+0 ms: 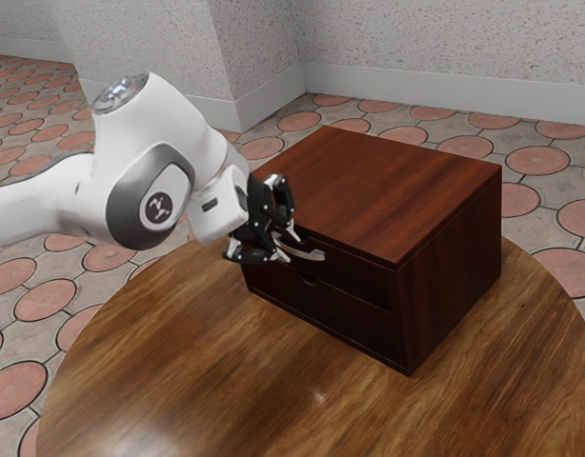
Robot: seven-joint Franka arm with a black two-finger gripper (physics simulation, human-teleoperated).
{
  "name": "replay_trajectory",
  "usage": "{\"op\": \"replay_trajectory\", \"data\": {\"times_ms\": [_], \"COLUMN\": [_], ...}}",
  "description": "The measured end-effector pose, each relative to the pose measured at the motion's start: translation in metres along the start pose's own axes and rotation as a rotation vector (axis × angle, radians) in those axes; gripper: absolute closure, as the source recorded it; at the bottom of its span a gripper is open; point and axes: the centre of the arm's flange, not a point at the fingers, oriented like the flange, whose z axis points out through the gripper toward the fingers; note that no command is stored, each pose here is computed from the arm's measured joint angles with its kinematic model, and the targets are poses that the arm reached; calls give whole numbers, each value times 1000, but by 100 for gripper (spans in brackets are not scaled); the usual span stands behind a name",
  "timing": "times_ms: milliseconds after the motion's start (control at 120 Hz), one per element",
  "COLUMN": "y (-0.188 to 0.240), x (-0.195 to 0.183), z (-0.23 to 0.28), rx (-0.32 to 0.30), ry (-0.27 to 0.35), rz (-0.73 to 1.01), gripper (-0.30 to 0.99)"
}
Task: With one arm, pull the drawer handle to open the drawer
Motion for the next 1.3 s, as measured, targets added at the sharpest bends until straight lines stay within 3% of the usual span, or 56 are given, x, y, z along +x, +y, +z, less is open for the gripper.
{"op": "replay_trajectory", "data": {"times_ms": [658,1300], "y": [1,22], "x": [0,3], "z": [17,11], "rx": [-9,-20], "ry": [-1,11], "rz": [0,0], "gripper": [67,64]}}
